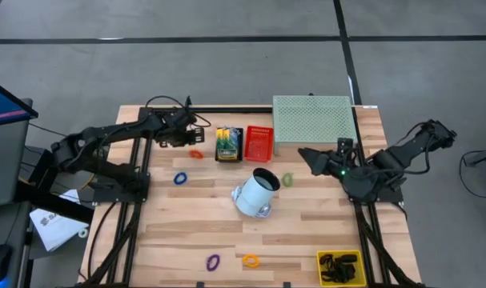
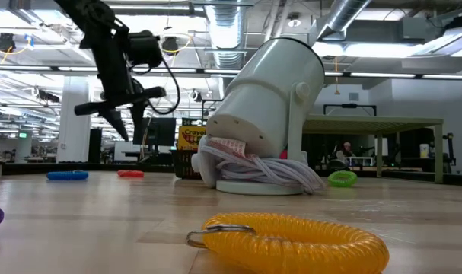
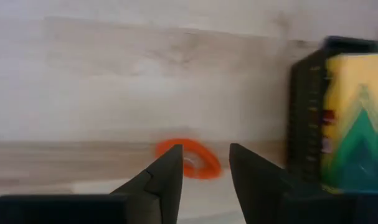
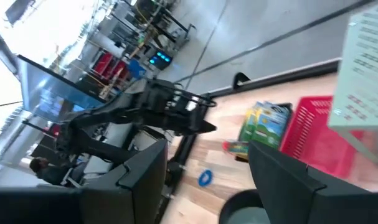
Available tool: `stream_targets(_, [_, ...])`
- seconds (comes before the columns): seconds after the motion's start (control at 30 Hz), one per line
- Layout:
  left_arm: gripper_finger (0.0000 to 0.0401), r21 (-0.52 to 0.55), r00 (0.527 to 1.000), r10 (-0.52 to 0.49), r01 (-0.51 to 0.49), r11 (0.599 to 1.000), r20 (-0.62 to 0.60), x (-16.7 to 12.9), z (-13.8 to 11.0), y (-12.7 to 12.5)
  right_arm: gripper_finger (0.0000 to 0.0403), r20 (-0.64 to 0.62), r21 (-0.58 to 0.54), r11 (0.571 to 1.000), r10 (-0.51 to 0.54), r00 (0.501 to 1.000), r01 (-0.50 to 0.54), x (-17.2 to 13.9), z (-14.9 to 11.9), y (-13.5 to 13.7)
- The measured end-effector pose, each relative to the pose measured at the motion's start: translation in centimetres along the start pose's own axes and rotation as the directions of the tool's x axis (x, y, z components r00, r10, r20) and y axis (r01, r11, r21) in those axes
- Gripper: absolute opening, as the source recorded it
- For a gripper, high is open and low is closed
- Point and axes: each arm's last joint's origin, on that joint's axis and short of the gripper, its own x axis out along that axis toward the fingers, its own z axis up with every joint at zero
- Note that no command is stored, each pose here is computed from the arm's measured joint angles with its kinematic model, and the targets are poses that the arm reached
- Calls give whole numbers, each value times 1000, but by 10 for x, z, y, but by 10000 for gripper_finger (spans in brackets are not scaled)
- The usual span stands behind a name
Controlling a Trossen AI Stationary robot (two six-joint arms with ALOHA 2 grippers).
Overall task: Pick & Place Office Desk Supplies
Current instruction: Put the orange spring rubber band into the red bin
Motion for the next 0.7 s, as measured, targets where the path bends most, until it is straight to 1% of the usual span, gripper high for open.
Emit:
stream_targets(0.13, [133,40,1000,12,-11,999,-23,8,-5,6,220,-16,-22,1000,1,1000,-1,4,1,1])
stream_targets(0.3, [138,109,999,20,-16,994,-34,29,-17,0,220,-23,-39,999,-5,1000,4,6,2,0])
stream_targets(0.37, [139,138,996,81,-75,988,-33,39,-22,0,220,-24,-46,999,-4,1000,3,6,2,0])
stream_targets(0.47, [139,171,992,115,-105,980,-44,53,-25,-3,220,-27,-48,999,-4,1000,3,6,3,0])
stream_targets(0.53, [139,191,987,158,-148,970,-35,60,-29,-3,220,-48,-54,999,0,999,-3,5,3,0])
stream_targets(0.7, [135,173,976,217,-210,962,-19,73,-36,-5,220,-68,-64,998,6,998,-11,5,5,0])
